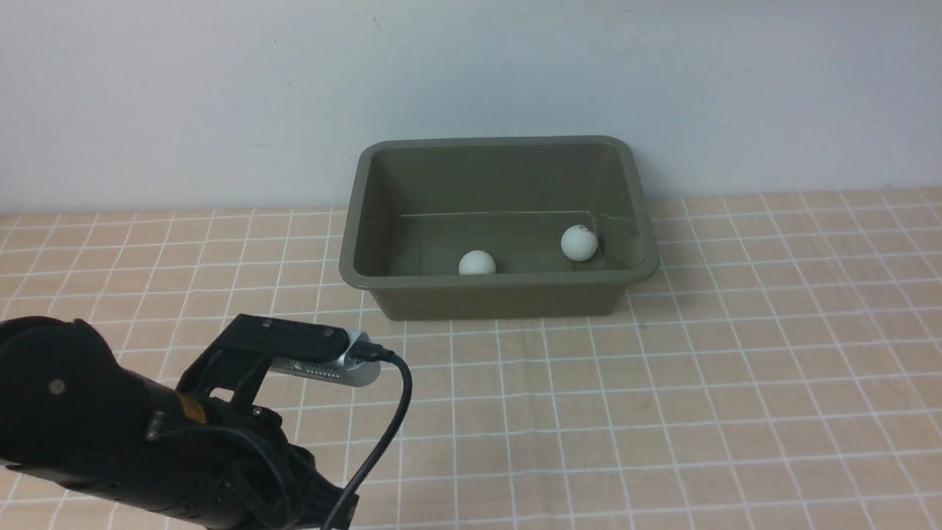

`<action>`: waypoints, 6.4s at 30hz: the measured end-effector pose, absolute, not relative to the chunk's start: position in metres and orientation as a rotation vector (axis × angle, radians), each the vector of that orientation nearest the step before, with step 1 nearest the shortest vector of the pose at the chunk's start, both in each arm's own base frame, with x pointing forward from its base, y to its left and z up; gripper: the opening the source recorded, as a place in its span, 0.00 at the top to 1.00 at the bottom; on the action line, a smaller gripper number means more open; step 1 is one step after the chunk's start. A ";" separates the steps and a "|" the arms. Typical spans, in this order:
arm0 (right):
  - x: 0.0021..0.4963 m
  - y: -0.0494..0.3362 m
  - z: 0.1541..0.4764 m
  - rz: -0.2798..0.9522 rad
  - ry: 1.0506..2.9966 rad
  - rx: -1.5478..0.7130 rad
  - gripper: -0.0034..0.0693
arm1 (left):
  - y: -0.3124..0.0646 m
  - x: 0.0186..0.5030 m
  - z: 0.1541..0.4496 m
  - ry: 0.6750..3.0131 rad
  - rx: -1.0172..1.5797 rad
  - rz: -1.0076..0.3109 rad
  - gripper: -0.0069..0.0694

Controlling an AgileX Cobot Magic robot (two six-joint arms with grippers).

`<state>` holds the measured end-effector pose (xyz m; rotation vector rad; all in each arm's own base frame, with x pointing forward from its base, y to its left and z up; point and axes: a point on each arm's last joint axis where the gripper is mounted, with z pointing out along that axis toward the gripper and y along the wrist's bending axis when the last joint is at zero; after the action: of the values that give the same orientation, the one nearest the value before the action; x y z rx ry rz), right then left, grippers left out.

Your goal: Put the table tennis balls into the box on the light coffee tablecloth.

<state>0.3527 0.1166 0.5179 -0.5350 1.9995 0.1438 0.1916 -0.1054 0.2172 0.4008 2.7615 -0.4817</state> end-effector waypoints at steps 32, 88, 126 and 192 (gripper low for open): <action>0.124 0.015 0.436 -0.173 2.062 -0.335 0.97 | -0.081 0.216 0.210 2.647 0.424 -0.053 0.22; 0.114 0.013 0.435 -0.138 2.082 -0.282 0.97 | -0.120 0.310 0.280 2.610 0.405 -0.127 0.49; 0.112 0.014 0.432 -0.114 2.124 -0.281 0.97 | -0.187 0.443 0.200 2.359 0.586 -0.295 0.43; 0.074 0.009 0.293 0.049 1.924 -0.207 0.97 | -0.055 0.114 0.286 1.964 0.550 -0.281 1.00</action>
<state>0.0742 0.0091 0.2933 -0.2071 1.9244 0.0489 0.1136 -0.0552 0.2861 0.5503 1.9637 -0.2811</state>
